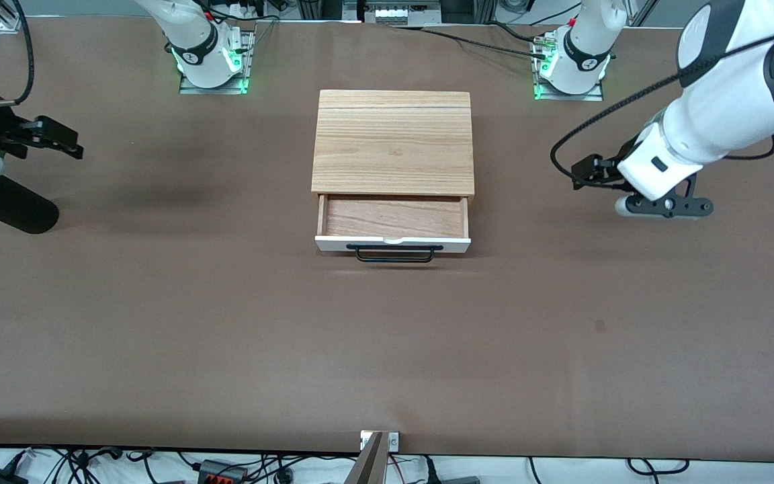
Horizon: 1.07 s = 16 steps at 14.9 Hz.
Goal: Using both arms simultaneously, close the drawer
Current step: 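Move both grippers down toward the open drawer's white front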
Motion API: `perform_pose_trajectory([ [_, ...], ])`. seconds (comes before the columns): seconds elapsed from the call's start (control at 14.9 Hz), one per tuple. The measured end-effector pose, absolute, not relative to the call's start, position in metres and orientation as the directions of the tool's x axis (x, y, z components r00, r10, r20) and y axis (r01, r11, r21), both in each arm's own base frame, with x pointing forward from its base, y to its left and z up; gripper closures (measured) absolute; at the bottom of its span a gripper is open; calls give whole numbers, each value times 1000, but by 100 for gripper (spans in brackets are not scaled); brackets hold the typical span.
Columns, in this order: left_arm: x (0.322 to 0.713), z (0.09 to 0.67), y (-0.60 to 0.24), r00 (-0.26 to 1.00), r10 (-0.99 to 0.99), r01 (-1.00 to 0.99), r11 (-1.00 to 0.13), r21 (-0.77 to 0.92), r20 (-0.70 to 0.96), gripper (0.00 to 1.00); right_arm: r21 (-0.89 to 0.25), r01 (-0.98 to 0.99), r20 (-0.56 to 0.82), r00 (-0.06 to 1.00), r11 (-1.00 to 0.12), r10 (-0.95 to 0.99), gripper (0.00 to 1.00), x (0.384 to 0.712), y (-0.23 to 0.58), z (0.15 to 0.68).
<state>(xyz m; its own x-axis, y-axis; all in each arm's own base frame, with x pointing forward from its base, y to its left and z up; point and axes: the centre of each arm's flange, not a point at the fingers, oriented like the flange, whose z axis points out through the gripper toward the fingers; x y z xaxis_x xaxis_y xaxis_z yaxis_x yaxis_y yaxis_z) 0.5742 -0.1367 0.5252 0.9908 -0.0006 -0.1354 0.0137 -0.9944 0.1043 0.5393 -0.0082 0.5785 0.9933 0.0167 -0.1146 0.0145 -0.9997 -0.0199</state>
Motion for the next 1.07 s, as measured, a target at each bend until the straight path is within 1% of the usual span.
perform_pose_trajectory([
  [0.13,596,515,-143,990,-4,14,-991,130,-142,0,-54,33,-129,991,-998,40,0,546,8,566],
  [0.27,608,487,-163,982,-28,5,-986,169,-189,0,-124,49,-133,989,-991,66,0,562,33,542],
  [0.4,612,455,-201,969,-79,-35,-982,188,-233,0,-182,63,-140,986,-981,90,0,581,62,506],
  [0.47,615,439,-231,964,-116,-70,-978,195,-237,0,-212,72,-146,984,-975,105,0,595,85,474],
  [0.54,621,433,-242,967,-124,-78,-976,205,-221,0,-222,78,-144,983,-972,111,0,603,98,455],
  [0.67,639,424,-257,977,-119,-71,-964,257,-175,0,-227,98,-92,988,-969,122,0,619,131,420],
  [0.81,647,405,-271,975,-135,-78,-953,294,-179,0,-220,68,-40,996,-973,78,0,631,169,387],
  [0.94,653,385,-292,973,-197,-149,-935,323,-121,0,-220,18,10,1000,-975,16,0,636,210,361],
  [1.07,657,368,-303,965,-247,-206,-920,333,-84,0,-251,-34,55,997,-967,-50,0,636,246,343],
])
